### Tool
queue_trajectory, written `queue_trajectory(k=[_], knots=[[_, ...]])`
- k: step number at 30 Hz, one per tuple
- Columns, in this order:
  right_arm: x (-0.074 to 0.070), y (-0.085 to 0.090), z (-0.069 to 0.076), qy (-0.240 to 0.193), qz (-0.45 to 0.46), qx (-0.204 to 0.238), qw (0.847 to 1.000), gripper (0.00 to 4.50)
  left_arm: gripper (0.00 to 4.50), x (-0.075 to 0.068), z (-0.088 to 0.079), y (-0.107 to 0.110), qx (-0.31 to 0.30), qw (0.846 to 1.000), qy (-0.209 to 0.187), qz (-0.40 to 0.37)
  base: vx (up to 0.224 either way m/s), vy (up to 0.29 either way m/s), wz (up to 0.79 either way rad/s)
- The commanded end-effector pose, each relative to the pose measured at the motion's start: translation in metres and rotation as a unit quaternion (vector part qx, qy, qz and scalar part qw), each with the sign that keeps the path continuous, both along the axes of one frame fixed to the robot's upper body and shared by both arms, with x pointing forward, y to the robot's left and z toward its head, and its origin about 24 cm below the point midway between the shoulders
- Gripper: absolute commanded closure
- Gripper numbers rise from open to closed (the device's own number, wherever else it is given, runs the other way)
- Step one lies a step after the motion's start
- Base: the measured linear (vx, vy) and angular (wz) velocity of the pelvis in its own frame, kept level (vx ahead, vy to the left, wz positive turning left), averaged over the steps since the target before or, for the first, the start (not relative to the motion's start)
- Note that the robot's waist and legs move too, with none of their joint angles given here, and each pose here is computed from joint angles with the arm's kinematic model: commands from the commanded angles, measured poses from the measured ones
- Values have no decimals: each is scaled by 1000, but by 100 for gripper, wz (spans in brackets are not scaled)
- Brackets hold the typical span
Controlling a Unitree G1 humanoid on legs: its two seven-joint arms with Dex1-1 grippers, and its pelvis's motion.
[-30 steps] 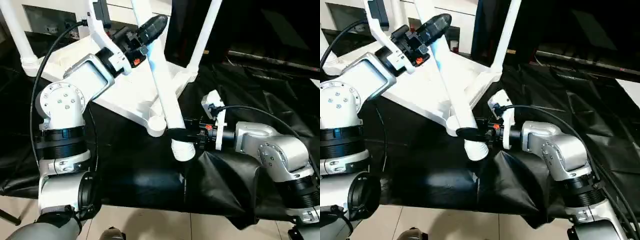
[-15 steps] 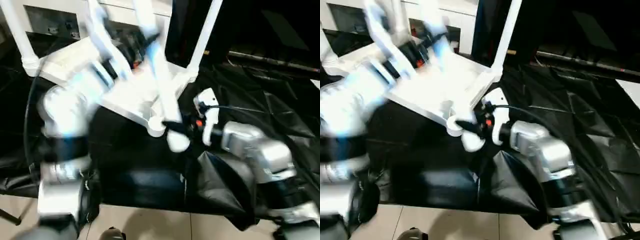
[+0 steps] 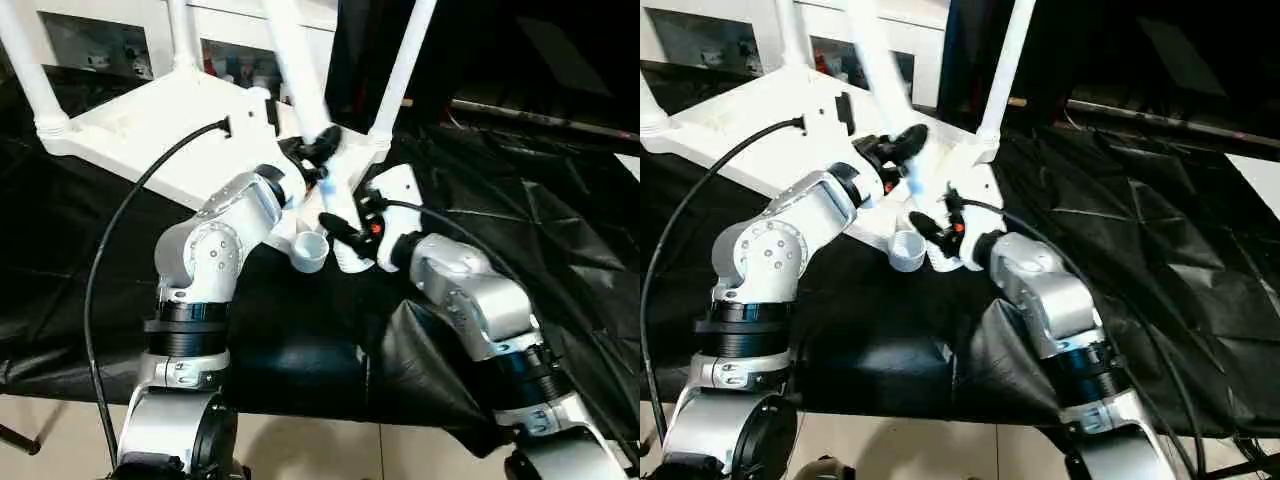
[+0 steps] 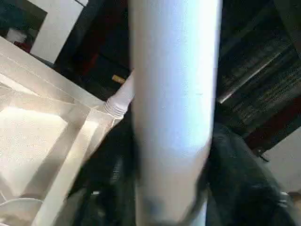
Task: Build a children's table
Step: Pick table leg
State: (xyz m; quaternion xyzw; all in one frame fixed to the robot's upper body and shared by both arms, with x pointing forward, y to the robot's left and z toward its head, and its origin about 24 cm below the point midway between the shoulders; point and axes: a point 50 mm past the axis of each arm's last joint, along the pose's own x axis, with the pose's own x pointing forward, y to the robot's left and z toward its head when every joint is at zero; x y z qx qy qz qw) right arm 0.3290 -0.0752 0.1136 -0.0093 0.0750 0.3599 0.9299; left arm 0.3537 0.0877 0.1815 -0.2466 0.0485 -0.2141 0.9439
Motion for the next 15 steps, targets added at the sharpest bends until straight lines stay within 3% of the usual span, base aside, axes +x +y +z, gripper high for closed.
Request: queue_trajectory(k=[1, 3, 12, 13, 14, 15], knots=[[3, -2, 13, -36, -6, 2, 999, 260, 237, 4, 0, 7, 2, 1000, 4, 23, 0, 0, 0], [3, -1, 13, -39, -5, 0, 999, 260, 260, 4, 0, 9, -6, 1000, 0, 21, 0, 0, 0], [1, 3, 17, -62, 25, 5, 998, 260, 268, 3, 5, 11, -29, 999, -24, 3, 0, 0, 0], [0, 4, 17, -61, 29, 8, 998, 204, 268, 2, 5, 11, -29, 999, -25, 2, 0, 0, 0], [-2, 3, 20, -39, 52, 59, 996, 190, 268, 2, 6, 11, -30, 999, -31, -9, 0, 0, 0], [-2, 3, 20, -38, 53, 61, 996, 190, 268, 2, 6, 11, -30, 999, -31, -10, 0, 0, 0]])
